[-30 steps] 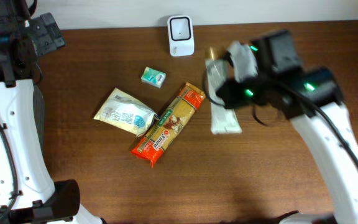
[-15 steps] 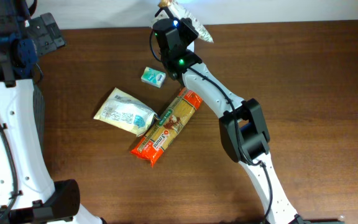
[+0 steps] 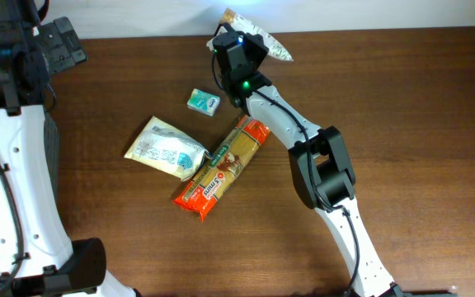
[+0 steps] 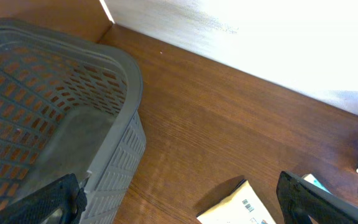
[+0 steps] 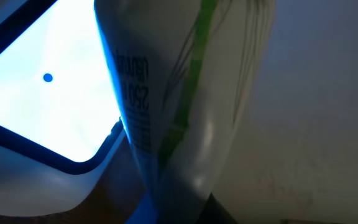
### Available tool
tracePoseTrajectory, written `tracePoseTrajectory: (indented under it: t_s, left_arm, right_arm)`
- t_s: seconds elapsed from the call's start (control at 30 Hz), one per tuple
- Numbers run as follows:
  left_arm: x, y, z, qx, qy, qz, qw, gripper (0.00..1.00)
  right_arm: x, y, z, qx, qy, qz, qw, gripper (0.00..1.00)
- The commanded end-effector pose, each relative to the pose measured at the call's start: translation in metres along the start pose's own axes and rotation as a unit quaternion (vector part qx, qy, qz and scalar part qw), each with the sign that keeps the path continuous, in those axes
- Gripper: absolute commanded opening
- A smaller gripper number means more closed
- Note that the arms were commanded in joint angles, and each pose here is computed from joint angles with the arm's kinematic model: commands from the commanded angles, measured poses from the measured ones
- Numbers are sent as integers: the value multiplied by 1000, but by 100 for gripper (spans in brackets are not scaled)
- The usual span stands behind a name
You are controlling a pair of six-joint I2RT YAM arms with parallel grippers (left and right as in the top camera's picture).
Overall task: Scan the item barcode
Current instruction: 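Hold the white tube up in front of the barcode scanner, then place the white tube on the table's right side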
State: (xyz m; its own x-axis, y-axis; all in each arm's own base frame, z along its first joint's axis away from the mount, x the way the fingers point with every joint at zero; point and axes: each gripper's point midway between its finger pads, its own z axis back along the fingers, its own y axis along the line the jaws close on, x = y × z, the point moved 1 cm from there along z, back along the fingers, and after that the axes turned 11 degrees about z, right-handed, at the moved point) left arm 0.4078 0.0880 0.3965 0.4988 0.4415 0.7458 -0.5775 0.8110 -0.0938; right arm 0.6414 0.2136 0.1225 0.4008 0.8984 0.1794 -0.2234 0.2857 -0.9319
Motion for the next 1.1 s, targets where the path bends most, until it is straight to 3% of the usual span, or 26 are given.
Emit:
tracePoseTrajectory:
  t_s: [0.0, 0.03, 0.17, 0.23, 0.3, 0.4, 0.43, 0.53, 0.67, 0.83, 0.87, 0.9, 0.97, 1.0, 1.07]
  left_arm:
    - [1, 2, -2, 6, -2, -5, 1000, 99]
    - [1, 2, -2, 6, -2, -5, 1000, 99]
    - [1, 2, -2, 6, -2, -5, 1000, 99]
    - [1, 2, -2, 6, -2, -5, 1000, 99]
    - [1, 2, -2, 6, -2, -5, 1000, 99]
    - [1, 2, -2, 6, -2, -5, 1000, 99]
    - [1, 2, -2, 6, -2, -5, 1000, 99]
    - [1, 2, -2, 6, -2, -5, 1000, 99]
    - [1, 2, -2, 6, -2, -5, 1000, 99]
    - [1, 2, -2, 6, -2, -5, 1000, 99]
    - [1, 2, -2, 6, -2, -5, 1000, 99]
    - [1, 2, -2, 6, -2, -5, 1000, 99]
    - [1, 2, -2, 6, -2, -5, 1000, 99]
    - [1, 2, -2, 6, -2, -5, 1000, 99]
    - [1, 2, -2, 6, -2, -5, 1000, 99]
  right_arm:
    - [9, -34, 18, -20, -1, 5, 1000, 4]
    - [11, -42, 26, -13, -6, 3, 1000, 4]
    - [4, -143, 83, -30, -26, -154, 987, 4]
    - [-15, -185, 131, 22, -41, -228, 973, 4]
    - [-62, -216, 172, 60, -7, -310, 949, 4]
    - [-163, -226, 201, 82, 128, -450, 880, 4]
    - [-217, -208, 203, 110, 220, -469, 848, 4]
    - [-300, -157, 197, 181, 388, -492, 758, 4]
    - [-368, -71, 170, 255, 501, -509, 652, 4]
    - [-425, 13, 144, 239, 535, -528, 615, 4]
    - [-432, 30, 145, 239, 541, -527, 611, 17]
    - [-435, 41, 144, 242, 540, -523, 614, 20]
    - [-432, 39, 151, 271, 537, -503, 621, 74]
    - [-421, 28, 158, 314, 524, -489, 623, 83]
    - [-383, -11, 163, 383, 467, -487, 631, 84]
